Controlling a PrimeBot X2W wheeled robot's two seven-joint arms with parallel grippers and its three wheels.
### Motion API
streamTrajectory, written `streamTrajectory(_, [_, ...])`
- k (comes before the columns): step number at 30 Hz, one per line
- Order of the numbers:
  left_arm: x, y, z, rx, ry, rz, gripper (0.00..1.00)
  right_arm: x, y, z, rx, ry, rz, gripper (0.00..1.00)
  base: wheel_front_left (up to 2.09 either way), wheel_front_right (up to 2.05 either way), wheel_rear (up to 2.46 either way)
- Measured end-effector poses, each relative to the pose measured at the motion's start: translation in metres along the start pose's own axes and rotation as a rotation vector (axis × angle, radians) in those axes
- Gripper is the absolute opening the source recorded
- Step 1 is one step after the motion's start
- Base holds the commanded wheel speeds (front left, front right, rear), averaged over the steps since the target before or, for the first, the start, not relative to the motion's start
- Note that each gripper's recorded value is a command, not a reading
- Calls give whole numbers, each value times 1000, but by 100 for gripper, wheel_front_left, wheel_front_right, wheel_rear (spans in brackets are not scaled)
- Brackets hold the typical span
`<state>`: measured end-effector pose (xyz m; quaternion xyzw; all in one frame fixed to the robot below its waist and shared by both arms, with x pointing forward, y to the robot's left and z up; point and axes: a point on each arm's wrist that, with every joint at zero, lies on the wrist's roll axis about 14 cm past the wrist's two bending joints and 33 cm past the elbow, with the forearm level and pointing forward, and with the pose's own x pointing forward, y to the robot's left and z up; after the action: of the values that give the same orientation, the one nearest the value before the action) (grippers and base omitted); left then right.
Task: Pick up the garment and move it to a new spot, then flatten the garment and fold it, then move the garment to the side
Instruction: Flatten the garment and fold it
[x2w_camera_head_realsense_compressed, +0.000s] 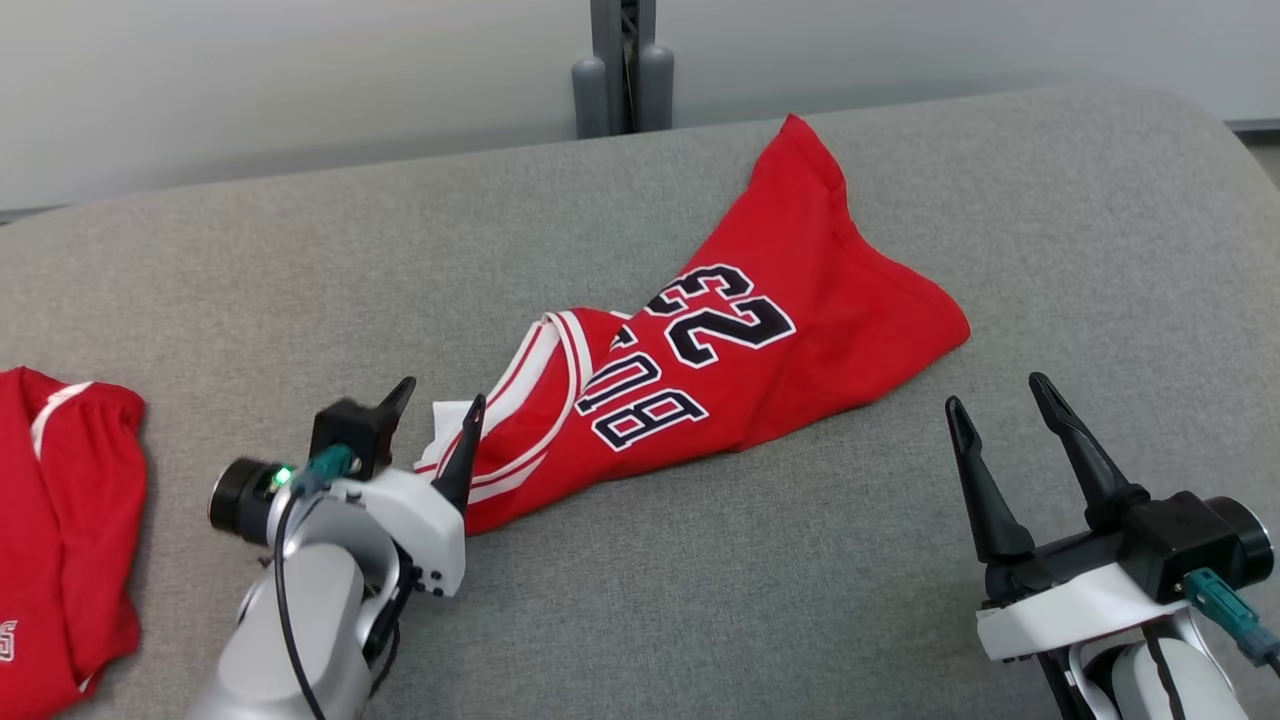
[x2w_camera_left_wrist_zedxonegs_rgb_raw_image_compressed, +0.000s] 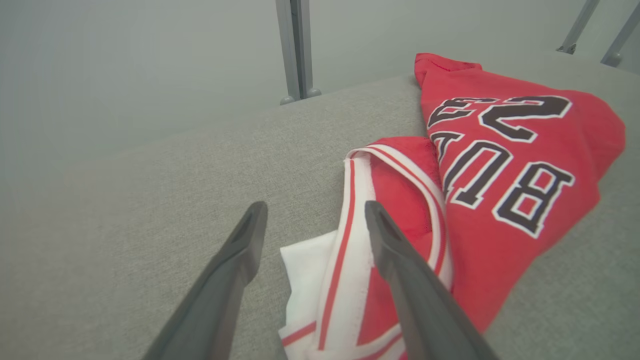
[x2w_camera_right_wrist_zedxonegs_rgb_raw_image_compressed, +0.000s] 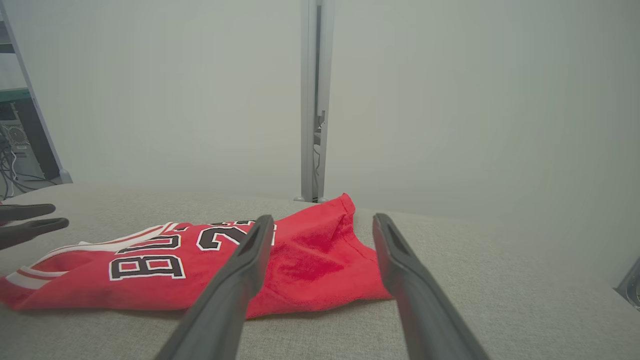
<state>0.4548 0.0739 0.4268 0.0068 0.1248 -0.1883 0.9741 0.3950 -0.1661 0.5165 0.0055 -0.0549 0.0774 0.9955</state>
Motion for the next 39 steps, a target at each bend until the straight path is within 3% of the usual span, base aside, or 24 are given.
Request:
streamTrajectory(6, [26, -13, -20, 50, 150, -94, 100, 3, -2, -14, 10, 38, -11, 100, 0, 0, 0])
streamTrajectory(12, [35, -53, -36, 58, 241, -230, 100, 3, -10, -24, 6, 66, -31, 100, 0, 0, 0])
streamTrajectory(19, [42, -40, -43, 97, 297, -239, 100, 8, -13, -29, -3, 77, -36, 100, 0, 0, 0])
streamTrajectory(20, [41, -42, -49, 91, 323, -248, 78, 8, -12, -31, -2, 83, -35, 100, 0, 0, 0])
streamTrajectory(22, [43, -47, -49, 94, 324, -263, 0, 9, -11, -33, -1, 87, -33, 100, 0, 0, 0])
streamTrajectory(27, [44, -52, -47, 90, 318, -284, 0, 11, -10, -34, 0, 89, -29, 100, 0, 0, 0])
streamTrajectory(33, [57, -38, -15, 86, 189, -249, 0, 12, -9, -31, -2, 81, -25, 100, 0, 0, 0])
streamTrajectory(39, [71, -13, 28, 2, 41, -136, 0, 9, -9, -30, -1, 83, -29, 100, 0, 0, 0])
